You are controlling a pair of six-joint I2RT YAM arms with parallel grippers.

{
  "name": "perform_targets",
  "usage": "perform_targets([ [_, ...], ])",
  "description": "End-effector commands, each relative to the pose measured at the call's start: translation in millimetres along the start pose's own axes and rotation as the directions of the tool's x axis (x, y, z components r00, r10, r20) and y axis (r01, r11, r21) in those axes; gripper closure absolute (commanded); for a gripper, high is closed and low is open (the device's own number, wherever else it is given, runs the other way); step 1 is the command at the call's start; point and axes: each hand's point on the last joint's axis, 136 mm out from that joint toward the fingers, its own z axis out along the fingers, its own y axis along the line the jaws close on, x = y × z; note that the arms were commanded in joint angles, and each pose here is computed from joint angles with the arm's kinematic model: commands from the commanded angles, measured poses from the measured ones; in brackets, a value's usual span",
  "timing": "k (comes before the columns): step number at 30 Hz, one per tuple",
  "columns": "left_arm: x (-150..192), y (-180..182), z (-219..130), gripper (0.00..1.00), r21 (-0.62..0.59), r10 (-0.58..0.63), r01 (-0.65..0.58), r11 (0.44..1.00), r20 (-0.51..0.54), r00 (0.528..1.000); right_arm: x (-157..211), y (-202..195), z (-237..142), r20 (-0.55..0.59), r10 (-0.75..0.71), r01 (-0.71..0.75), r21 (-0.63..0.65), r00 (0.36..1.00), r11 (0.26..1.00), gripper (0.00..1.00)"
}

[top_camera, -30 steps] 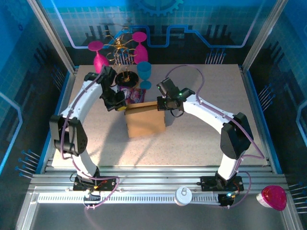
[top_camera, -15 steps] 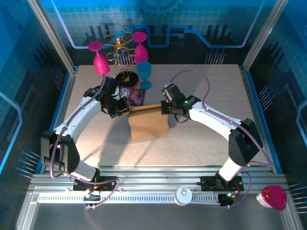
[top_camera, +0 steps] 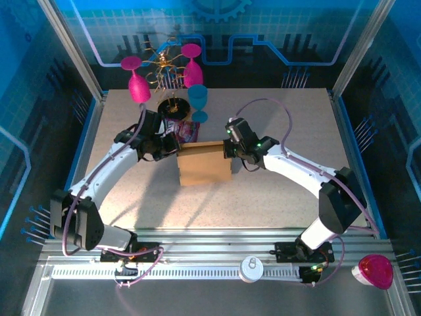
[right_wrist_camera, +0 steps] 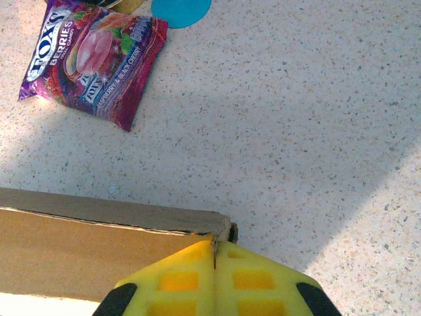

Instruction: Fold the paper box

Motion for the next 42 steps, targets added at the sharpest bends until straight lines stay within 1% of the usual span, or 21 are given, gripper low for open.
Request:
perform_targets([
  [1, -7.8, -35.2, -5.8, 1.00, 0.136, 0.060, -0.069, 0.988, 0.073, 0.996, -13.4, 30.4, -10.8, 0.078, -0.020, 0.029, -0.112, 0.997, 0.993, 1.00],
  [9, 4.4, -31.3, -0.2, 1.00, 0.169, 0.073, -0.090, 0.981, 0.104, 0.992, -12.3, 28.8, -8.9, 0.126, -0.034, 0.050, -0.121, 0.991, 0.991, 1.00],
  [18, 12.9, -26.3, -13.0, 1.00, 0.204, 0.082, -0.119, 0.972, 0.183, 0.980, -10.9, 27.1, -16.2, 0.208, -0.059, 0.089, -0.139, 0.976, 0.986, 1.00],
  [22, 17.2, -27.6, -13.4, 1.00, 0.219, 0.090, -0.130, 0.967, 0.184, 0.979, -9.5, 26.1, -16.3, 0.206, -0.064, 0.094, -0.137, 0.977, 0.986, 1.00],
  [33, 34.0, -17.4, -6.0, 1.00, 0.189, 0.141, -0.176, 0.966, 0.186, 0.972, 0.7, 23.0, -16.5, 0.190, -0.070, 0.097, -0.141, 0.979, 0.985, 1.00],
  [42, 44.6, -18.8, -10.4, 1.00, 0.232, 0.131, -0.169, 0.958, 0.169, 0.977, 0.5, 23.9, -21.7, 0.181, -0.061, 0.089, -0.152, 0.982, 0.984, 1.00],
])
